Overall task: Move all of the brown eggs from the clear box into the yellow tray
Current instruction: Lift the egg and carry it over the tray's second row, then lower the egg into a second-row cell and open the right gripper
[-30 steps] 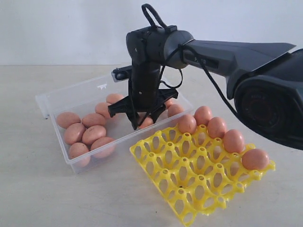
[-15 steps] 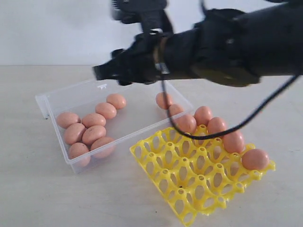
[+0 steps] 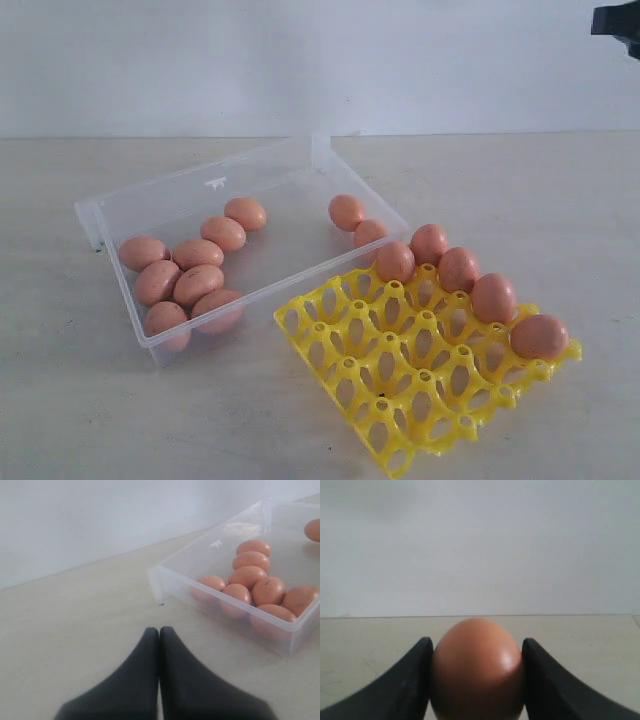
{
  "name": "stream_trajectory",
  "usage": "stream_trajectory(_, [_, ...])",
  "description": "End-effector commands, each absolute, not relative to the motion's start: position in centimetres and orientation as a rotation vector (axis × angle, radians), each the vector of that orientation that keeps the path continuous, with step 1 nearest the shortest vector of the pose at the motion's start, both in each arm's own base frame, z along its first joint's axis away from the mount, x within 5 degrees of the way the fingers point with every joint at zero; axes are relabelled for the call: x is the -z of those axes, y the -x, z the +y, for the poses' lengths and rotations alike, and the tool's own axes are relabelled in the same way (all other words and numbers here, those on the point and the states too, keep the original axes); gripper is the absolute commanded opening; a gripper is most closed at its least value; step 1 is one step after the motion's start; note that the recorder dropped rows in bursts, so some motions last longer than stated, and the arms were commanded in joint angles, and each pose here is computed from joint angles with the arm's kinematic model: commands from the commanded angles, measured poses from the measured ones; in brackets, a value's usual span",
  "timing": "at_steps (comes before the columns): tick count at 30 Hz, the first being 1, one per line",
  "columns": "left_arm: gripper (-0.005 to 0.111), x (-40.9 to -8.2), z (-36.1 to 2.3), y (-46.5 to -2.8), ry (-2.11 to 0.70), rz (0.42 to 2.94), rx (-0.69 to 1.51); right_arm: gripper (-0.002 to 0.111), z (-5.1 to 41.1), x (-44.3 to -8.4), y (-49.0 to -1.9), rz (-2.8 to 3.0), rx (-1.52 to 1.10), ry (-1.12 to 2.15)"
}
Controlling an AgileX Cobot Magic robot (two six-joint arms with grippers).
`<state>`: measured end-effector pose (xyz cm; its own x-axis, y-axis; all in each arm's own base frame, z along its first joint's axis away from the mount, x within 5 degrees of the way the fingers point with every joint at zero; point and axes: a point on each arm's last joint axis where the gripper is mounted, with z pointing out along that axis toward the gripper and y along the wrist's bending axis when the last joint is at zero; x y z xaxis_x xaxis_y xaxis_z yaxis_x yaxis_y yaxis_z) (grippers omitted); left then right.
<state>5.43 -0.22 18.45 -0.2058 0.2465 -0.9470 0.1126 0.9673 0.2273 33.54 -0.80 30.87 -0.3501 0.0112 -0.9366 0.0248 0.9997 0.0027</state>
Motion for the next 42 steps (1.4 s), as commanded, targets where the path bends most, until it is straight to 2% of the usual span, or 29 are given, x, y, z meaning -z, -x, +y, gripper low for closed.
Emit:
stream_trajectory(1, [-0.004, -18.6, -0.2, -5.4, -0.26, 1.771, -0.118, 0.0, -1.1, -31.9, -34.0, 1.827, 0.021, 0.06])
stream_trajectory(5, [-0.004, -18.6, -0.2, -5.4, -0.26, 1.771, -0.118, 0.0, 1.1, -34.5, -34.7, 1.456, -0.233, 0.187])
stream_trajectory(8, [-0.004, -18.6, -0.2, -5.4, -0.26, 1.771, -0.118, 0.0, 2.1, -35.4, -35.6, 1.31, -0.55, 0.112])
stream_trajectory(9, [-0.004, -18.6, -0.2, -5.4, -0.26, 1.771, -0.118, 0.0, 2.6, -34.5, -36.3, 1.332, -0.739, 0.064])
stream_trajectory(11, [-0.004, -18.6, -0.2, -5.4, -0.26, 1.771, -0.118, 0.0, 3.6, -33.1, -36.5, 1.377, -0.879, 0.119])
stream_trajectory(13, [-0.004, -18.6, -0.2, -5.4, -0.26, 1.771, -0.118, 0.0, 4.7, -31.6, -36.4, 1.415, -1.022, 0.223])
stream_trajectory(14, [-0.004, -18.6, -0.2, -5.4, -0.26, 1.771, -0.118, 0.0, 5.7, -30.3, -35.9, 1.421, -1.18, 0.345])
stream_trajectory(16, [-0.004, -18.6, -0.2, -5.4, -0.26, 1.771, -0.118, 0.0, 6.0, -28.8, -35.7, 1.487, -1.218, 0.337])
stream_trajectory(17, [-0.004, -18.6, -0.2, -5.4, -0.26, 1.771, -0.118, 0.0, 6.0, -27.8, -35.3, 1.506, -1.197, 0.353])
stream_trajectory(20, [-0.004, -18.6, -0.2, -5.4, -0.26, 1.771, -0.118, 0.0, 6.1, -21.9, -31.9, 1.664, -1.182, 0.323])
stream_trajectory(24, [-0.004, -18.6, -0.2, -5.4, -0.26, 1.771, -0.118, 0.0, 6.8, -17.6, -28.3, 1.888, -1.127, 0.608])
stream_trajectory(27, [-0.004, -18.6, -0.2, -5.4, -0.26, 1.771, -0.118, 0.0, 6.4, -17.7, -29.4, 1.899, -1.014, 0.578])
stream_trajectory(30, [-0.004, -18.6, -0.2, -5.4, -0.26, 1.771, -0.118, 0.0, 6.6, -16.1, -29.4, 2.051, -0.848, 0.682])
stream_trajectory(35, [-0.004, -18.6, -0.2, -5.4, -0.26, 1.771, -0.118, 0.0, 9.7, -15.1, -28.8, 2.058, -0.794, 0.85])
stream_trajectory(42, [-0.004, -18.6, -0.2, -5.4, -0.26, 1.771, -0.118, 0.0, 10.0, -14.7, -29.0, 2.088, -0.717, 0.857])
